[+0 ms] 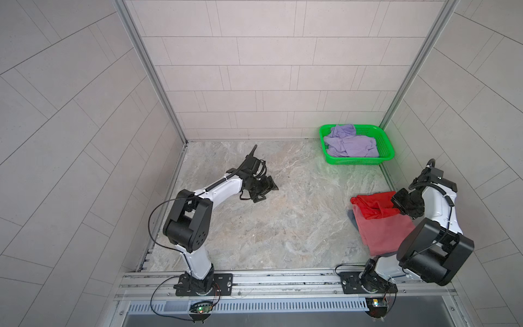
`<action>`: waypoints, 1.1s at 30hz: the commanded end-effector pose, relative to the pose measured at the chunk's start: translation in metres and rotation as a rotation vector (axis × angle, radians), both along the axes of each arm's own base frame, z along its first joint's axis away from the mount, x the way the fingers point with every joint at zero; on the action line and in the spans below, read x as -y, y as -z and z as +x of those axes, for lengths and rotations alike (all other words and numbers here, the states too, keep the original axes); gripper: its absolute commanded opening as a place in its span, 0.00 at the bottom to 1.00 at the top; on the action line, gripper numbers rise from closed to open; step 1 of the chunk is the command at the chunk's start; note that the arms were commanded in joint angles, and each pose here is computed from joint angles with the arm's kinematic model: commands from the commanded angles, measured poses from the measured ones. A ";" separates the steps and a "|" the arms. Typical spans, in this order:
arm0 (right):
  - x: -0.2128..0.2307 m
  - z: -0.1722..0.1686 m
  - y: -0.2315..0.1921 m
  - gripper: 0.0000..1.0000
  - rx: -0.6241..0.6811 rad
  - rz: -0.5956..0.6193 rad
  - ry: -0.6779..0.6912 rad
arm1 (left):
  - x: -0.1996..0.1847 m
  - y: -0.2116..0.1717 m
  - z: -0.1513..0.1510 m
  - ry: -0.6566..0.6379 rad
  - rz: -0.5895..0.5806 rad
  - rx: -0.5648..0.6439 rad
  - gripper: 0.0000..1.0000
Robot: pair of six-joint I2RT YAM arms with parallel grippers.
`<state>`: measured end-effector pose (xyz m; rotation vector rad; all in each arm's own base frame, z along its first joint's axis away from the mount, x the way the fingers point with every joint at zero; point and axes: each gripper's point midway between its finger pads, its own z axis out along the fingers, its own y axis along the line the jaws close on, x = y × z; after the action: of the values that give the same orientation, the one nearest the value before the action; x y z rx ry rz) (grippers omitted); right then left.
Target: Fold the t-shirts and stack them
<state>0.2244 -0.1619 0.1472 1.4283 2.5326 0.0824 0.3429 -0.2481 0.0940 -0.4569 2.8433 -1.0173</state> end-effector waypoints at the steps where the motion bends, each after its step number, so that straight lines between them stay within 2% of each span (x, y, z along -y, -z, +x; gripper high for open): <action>1: 0.005 -0.046 0.005 0.25 -0.190 -0.080 0.013 | 0.005 -0.002 0.008 0.008 -0.018 0.003 0.82; 2: 0.007 -0.053 0.013 0.40 -0.226 -0.093 0.031 | 0.007 0.000 0.009 0.012 -0.022 -0.004 0.82; 3: 0.009 -0.061 0.023 0.78 -0.263 -0.095 0.052 | 0.009 0.000 0.010 0.019 -0.029 -0.008 0.82; 4: 0.009 -0.068 0.031 0.99 -0.292 -0.081 0.076 | 0.010 0.000 0.011 0.024 -0.034 -0.010 0.82; 6: 0.010 -0.075 0.037 0.99 -0.307 -0.048 0.121 | 0.011 0.000 0.013 0.033 -0.030 -0.010 0.82; 8: 0.016 -0.073 0.026 0.99 -0.269 -0.075 0.148 | 0.011 -0.002 0.015 0.039 -0.022 -0.002 0.82; 12: 0.024 -0.054 -0.017 0.99 -0.086 -0.168 0.174 | 0.011 -0.005 0.017 0.048 -0.013 0.005 0.82; 15: 0.015 -0.037 -0.032 0.96 0.057 -0.153 0.169 | 0.010 -0.005 0.018 0.049 -0.011 0.006 0.82; 19: -0.012 -0.016 -0.018 0.86 0.151 -0.063 0.143 | 0.007 -0.008 0.021 0.056 -0.005 0.009 0.81; 22: -0.040 0.016 0.006 0.80 0.239 0.006 0.040 | 0.003 -0.021 0.025 0.073 -0.007 0.061 0.81; 26: -0.060 0.026 0.037 0.72 0.168 -0.013 -0.047 | -0.020 -0.052 0.033 0.075 0.030 0.196 0.82; 29: -0.059 0.005 0.056 0.73 0.040 -0.022 -0.031 | -0.055 -0.076 0.040 0.016 0.054 0.274 0.84; 31: -0.053 -0.009 0.056 0.73 -0.032 -0.064 -0.031 | -0.084 -0.092 0.043 -0.042 0.055 0.321 0.84; 33: -0.047 -0.008 0.043 0.73 -0.011 -0.107 -0.036 | -0.112 -0.106 0.044 -0.096 0.065 0.369 0.86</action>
<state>0.2250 -0.1007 0.0894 1.3500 2.5536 0.0814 0.3905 -0.1677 0.1860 -0.3593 2.5521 -0.9545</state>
